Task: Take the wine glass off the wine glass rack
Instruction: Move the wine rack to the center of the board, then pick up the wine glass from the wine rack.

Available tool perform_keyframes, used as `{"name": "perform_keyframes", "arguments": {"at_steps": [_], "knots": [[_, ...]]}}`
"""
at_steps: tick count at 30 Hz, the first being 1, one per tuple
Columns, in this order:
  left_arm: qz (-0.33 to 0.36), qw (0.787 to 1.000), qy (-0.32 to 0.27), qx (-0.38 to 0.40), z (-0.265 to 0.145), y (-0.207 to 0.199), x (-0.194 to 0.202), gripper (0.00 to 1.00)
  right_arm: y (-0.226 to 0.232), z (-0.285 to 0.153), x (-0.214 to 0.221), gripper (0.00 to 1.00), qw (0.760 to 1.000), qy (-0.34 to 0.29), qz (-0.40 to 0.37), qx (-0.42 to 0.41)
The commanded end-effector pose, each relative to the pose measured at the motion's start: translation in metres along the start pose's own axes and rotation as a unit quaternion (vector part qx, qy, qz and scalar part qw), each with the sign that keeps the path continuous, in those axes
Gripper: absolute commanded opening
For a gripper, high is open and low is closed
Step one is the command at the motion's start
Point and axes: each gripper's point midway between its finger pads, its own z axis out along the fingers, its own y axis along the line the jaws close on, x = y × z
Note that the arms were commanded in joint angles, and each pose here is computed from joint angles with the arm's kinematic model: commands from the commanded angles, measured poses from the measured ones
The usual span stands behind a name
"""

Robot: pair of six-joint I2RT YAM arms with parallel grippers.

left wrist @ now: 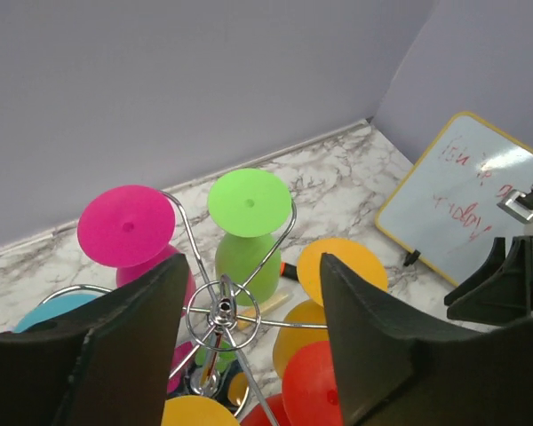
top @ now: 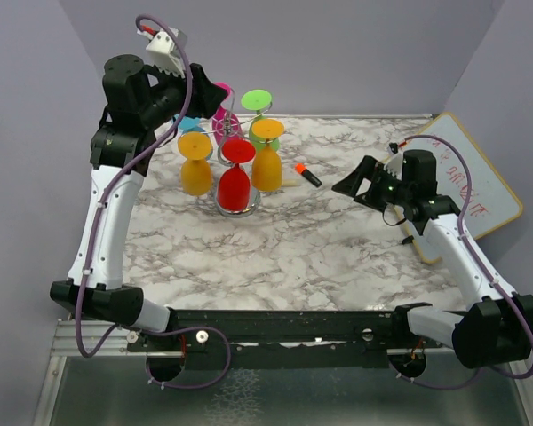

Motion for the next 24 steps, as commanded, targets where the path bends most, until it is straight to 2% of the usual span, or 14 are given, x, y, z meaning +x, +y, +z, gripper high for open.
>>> {"name": "perform_keyframes", "arguments": {"at_steps": [1, 5, 8, 14, 17, 24], "knots": [[0.016, 0.999, -0.031, -0.029, -0.013, 0.003, -0.016, 0.69, 0.023, -0.006, -0.002, 1.00, 0.998, -0.003, -0.010, -0.059], [0.018, 0.996, -0.052, -0.073, -0.035, 0.009, -0.024, 0.82, 0.042, -0.010, -0.006, 1.00, 0.994, -0.005, -0.017, -0.104], [0.002, 0.991, -0.058, -0.121, -0.055, 0.018, -0.018, 0.86, 0.055, -0.013, -0.009, 1.00, 0.991, -0.003, -0.019, -0.135], [-0.032, 0.979, -0.065, -0.193, -0.099, 0.028, 0.011, 0.87, 0.077, -0.018, -0.014, 0.93, 0.983, 0.004, -0.018, -0.182], [-0.032, 0.976, -0.054, -0.208, -0.115, 0.027, 0.023, 0.92, 0.087, -0.016, -0.011, 0.93, 0.980, 0.001, -0.027, -0.195], [-0.054, 0.956, -0.026, -0.286, -0.146, 0.046, 0.059, 0.92, 0.115, -0.007, -0.003, 0.91, 0.978, 0.009, -0.049, -0.202]]}}
